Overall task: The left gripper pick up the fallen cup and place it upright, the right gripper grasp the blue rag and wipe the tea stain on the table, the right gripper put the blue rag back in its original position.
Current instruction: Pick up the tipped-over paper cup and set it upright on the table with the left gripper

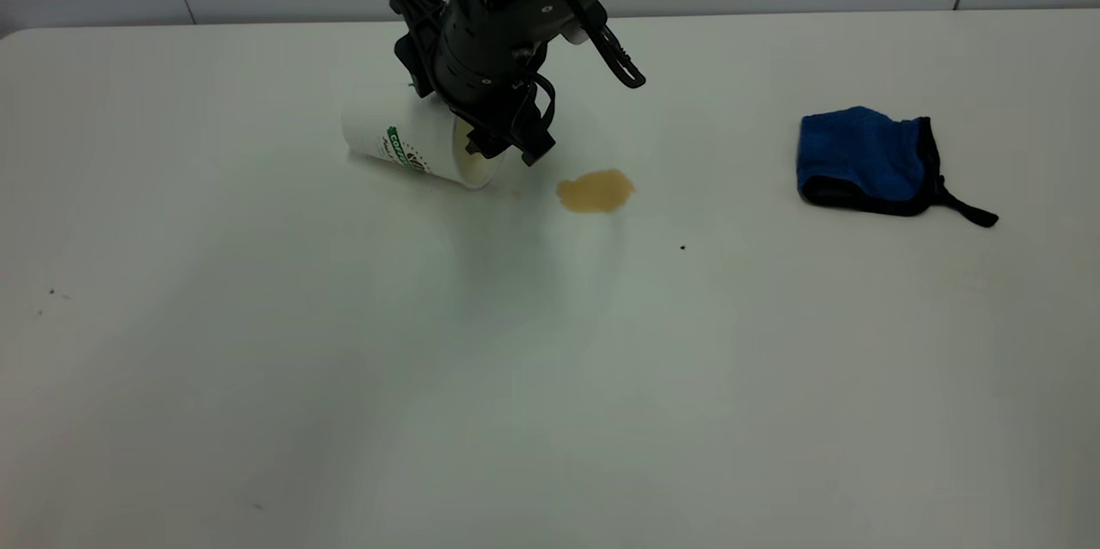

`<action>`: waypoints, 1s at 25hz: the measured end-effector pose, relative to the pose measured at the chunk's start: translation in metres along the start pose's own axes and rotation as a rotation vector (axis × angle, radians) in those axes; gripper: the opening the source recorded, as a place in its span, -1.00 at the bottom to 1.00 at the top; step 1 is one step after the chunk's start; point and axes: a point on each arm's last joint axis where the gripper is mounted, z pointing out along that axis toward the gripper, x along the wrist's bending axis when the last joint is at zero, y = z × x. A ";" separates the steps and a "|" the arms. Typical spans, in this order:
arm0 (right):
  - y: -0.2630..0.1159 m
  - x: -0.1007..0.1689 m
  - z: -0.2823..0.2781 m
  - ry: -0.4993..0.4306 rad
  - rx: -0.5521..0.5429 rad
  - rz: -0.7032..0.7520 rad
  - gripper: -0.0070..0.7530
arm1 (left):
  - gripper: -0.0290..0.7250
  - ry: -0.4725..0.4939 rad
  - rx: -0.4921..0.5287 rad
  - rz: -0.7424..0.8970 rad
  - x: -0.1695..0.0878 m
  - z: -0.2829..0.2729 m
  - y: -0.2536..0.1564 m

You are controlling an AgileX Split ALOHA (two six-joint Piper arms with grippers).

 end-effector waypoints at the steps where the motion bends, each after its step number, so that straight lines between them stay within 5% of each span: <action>1: 0.000 0.000 0.000 0.000 0.000 0.000 -0.36 | 0.69 0.012 -0.008 0.001 -0.001 0.002 0.001; 10: 0.000 0.000 0.000 -0.001 0.000 0.000 -0.36 | 0.41 0.170 -0.044 -0.051 0.000 0.017 -0.001; 18: 0.000 0.000 0.000 -0.002 0.000 -0.001 -0.36 | -0.78 0.275 -0.013 -0.026 0.012 0.011 -0.003; 22: 0.000 0.000 0.000 -0.002 0.000 -0.001 -0.36 | -0.87 0.207 0.007 -0.080 0.031 -0.015 0.004; 25: 0.000 0.000 0.000 -0.002 0.000 -0.001 -0.36 | -0.88 0.102 0.011 -0.140 0.070 -0.047 0.008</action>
